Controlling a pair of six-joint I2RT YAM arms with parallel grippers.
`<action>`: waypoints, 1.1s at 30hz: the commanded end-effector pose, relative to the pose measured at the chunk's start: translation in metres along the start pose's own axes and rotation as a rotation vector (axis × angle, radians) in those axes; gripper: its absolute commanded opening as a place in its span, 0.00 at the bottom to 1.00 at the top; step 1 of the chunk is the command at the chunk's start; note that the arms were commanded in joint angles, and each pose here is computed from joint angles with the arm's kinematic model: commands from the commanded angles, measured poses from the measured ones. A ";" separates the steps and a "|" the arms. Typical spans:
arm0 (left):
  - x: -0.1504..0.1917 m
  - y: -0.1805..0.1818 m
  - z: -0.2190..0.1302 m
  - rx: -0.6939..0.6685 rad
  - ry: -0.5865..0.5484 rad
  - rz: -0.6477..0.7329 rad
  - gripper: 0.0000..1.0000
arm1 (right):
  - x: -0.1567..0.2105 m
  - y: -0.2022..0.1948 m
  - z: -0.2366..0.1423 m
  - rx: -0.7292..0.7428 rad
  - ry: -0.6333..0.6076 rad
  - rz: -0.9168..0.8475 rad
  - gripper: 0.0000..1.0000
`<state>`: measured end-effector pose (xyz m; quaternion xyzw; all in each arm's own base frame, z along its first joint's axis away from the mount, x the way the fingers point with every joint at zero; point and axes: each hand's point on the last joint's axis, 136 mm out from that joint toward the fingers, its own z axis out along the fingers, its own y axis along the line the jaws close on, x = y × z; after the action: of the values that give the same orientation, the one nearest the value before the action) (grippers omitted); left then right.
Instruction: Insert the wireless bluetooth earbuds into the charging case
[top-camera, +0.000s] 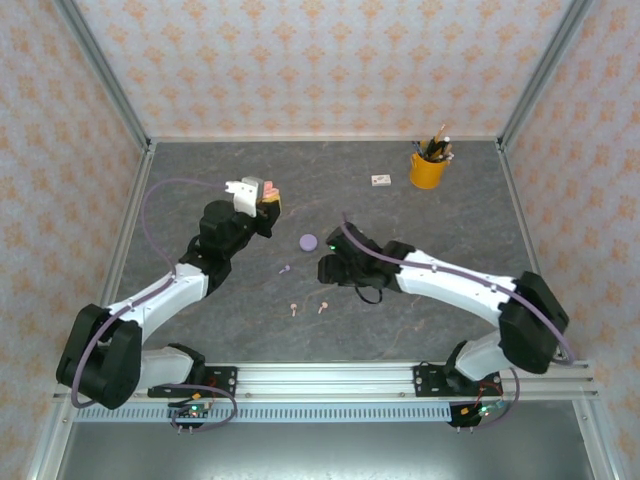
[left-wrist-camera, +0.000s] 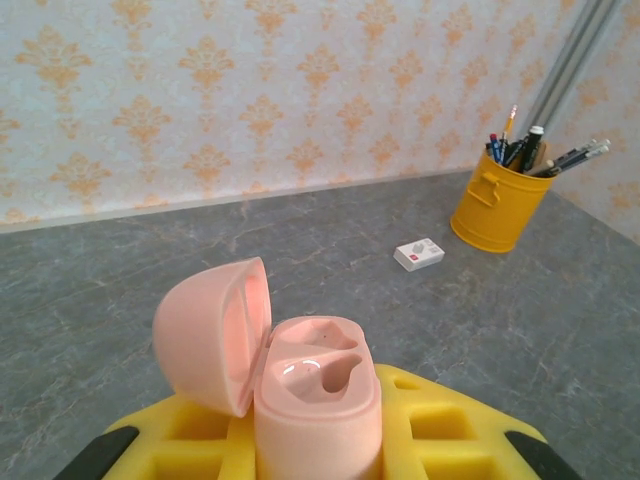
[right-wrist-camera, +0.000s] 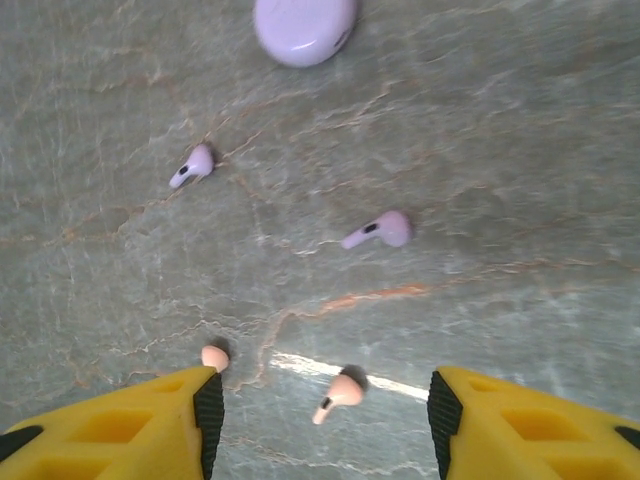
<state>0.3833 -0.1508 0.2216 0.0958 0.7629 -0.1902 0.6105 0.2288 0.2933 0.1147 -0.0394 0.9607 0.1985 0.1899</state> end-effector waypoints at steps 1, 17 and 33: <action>-0.036 0.007 -0.001 -0.047 -0.186 -0.027 0.00 | 0.007 0.013 0.010 0.053 0.024 -0.053 0.57; -0.069 0.059 -0.009 -0.224 -0.346 -0.102 0.00 | 0.061 0.049 0.070 0.198 0.161 -0.090 0.51; -0.077 0.066 -0.013 -0.239 -0.386 -0.110 0.00 | 0.068 0.058 0.091 0.221 0.190 -0.073 0.48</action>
<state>0.4127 -0.0861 0.2714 -0.0415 0.6773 -0.1485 0.7194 0.1901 0.3842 0.0343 -0.0771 0.9863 0.0986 0.1077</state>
